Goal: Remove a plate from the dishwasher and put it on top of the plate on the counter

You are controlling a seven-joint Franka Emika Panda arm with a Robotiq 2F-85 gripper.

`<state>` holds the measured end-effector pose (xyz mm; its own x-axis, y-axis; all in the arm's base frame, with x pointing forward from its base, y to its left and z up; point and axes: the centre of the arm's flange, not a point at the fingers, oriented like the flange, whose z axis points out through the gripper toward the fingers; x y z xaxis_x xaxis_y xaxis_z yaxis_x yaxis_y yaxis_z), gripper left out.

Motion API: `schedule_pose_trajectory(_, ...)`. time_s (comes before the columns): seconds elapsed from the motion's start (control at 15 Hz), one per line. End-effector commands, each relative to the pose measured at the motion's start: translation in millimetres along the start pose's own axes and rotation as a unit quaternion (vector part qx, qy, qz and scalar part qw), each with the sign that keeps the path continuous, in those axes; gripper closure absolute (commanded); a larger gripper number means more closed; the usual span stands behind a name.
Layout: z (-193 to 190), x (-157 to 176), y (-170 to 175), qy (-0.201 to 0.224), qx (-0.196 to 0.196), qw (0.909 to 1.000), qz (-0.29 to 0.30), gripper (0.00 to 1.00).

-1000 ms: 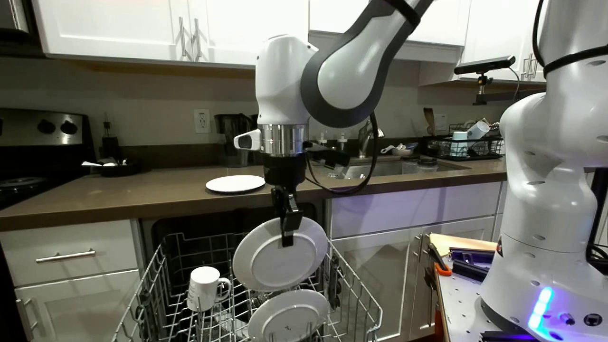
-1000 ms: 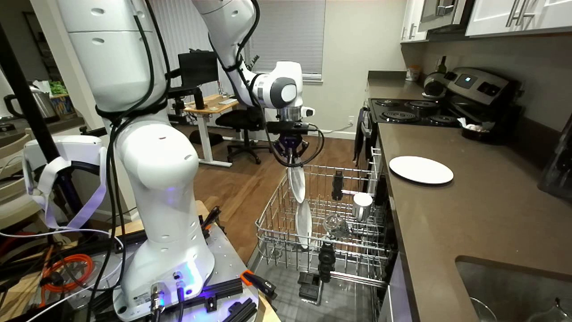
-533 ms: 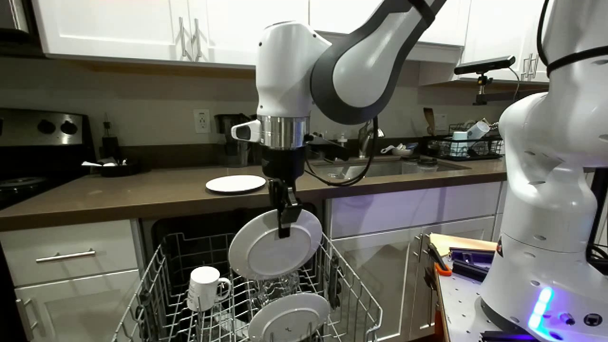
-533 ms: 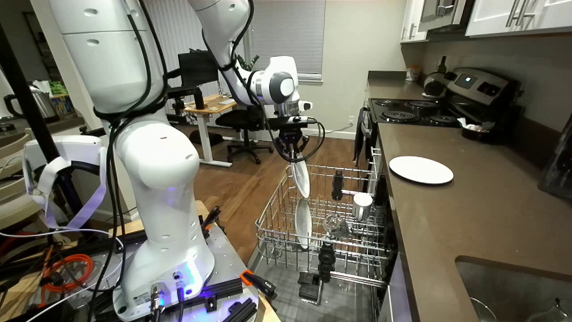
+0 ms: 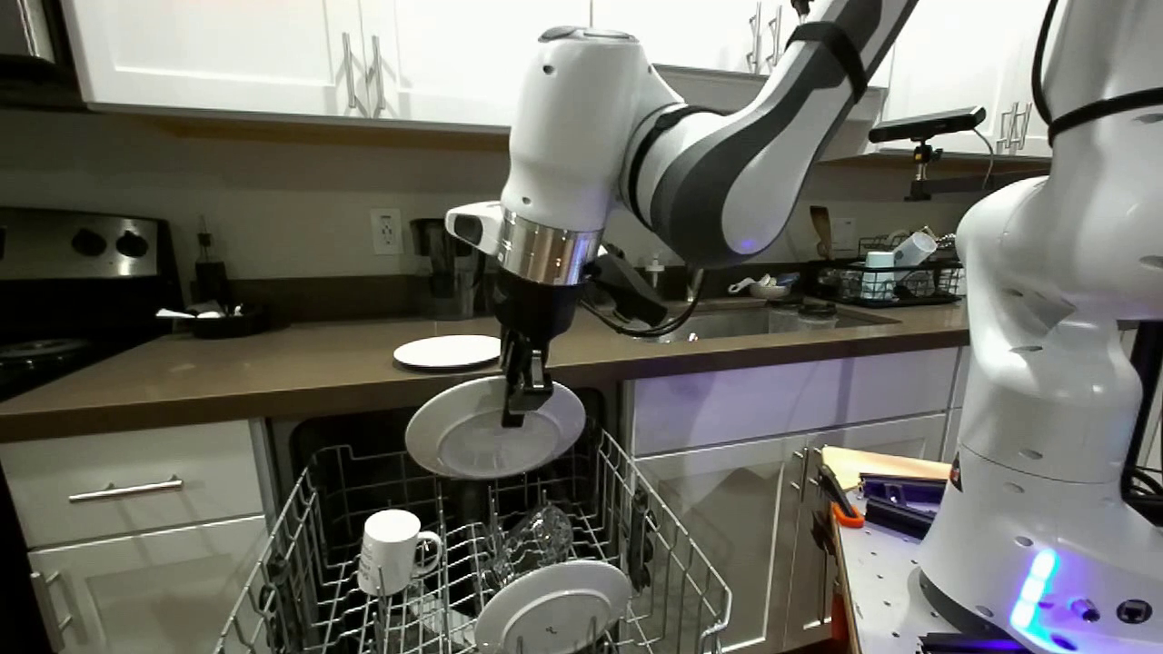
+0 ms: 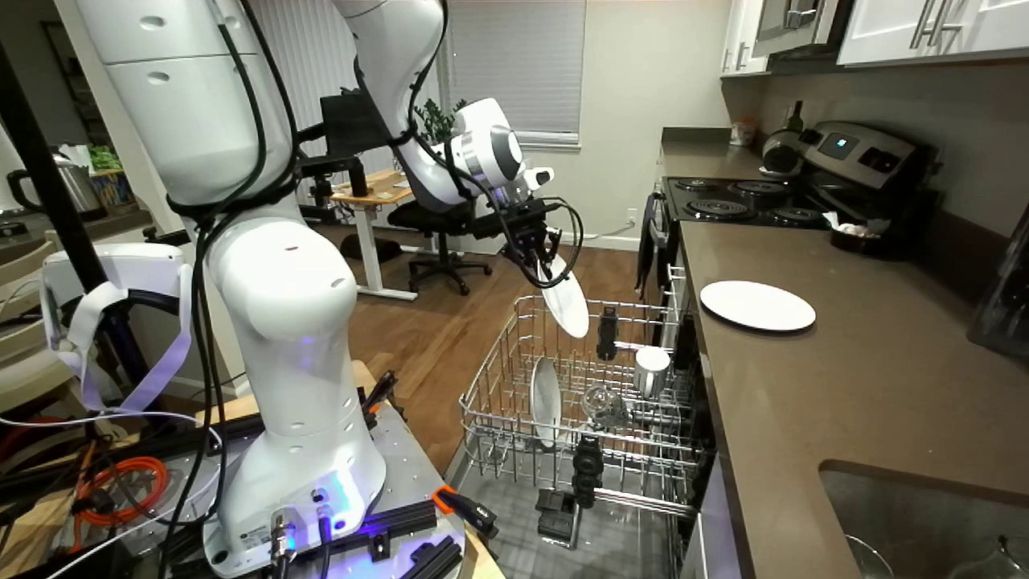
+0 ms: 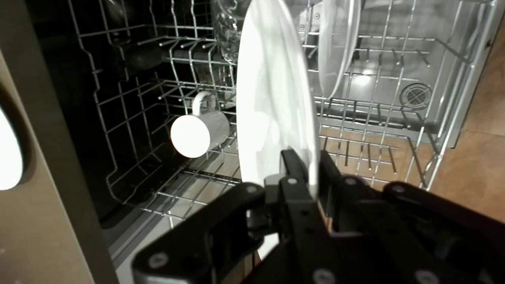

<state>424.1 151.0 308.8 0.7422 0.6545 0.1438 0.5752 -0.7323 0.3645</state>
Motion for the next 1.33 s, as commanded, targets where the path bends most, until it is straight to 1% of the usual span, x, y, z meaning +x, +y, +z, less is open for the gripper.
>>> schedule_pose_trajectory(0.0, 0.9, -3.9, -3.9, 0.022, -0.07, 0.9971, 0.022, 0.91)
schedule_pose_trajectory(0.27, 10.4, -2.3, -1.6, 0.039, -0.14, 0.9889, 0.03, 0.91)
schedule_pose_trajectory(0.47, 16.9, 1.0, 2.8, 0.049, -0.199, 0.9782, 0.034, 0.92)
schedule_pose_trajectory(0.6, 20.9, 3.7, 6.9, 0.047, -0.23, 0.9715, 0.033, 0.92)
schedule_pose_trajectory(1.0, 40.6, 18.7, 15.9, 0.029, -0.29, 0.9563, 0.024, 0.92)
schedule_pose_trajectory(1.27, 50.0, 29.4, 22.4, 0.017, -0.311, 0.95, 0.02, 0.92)
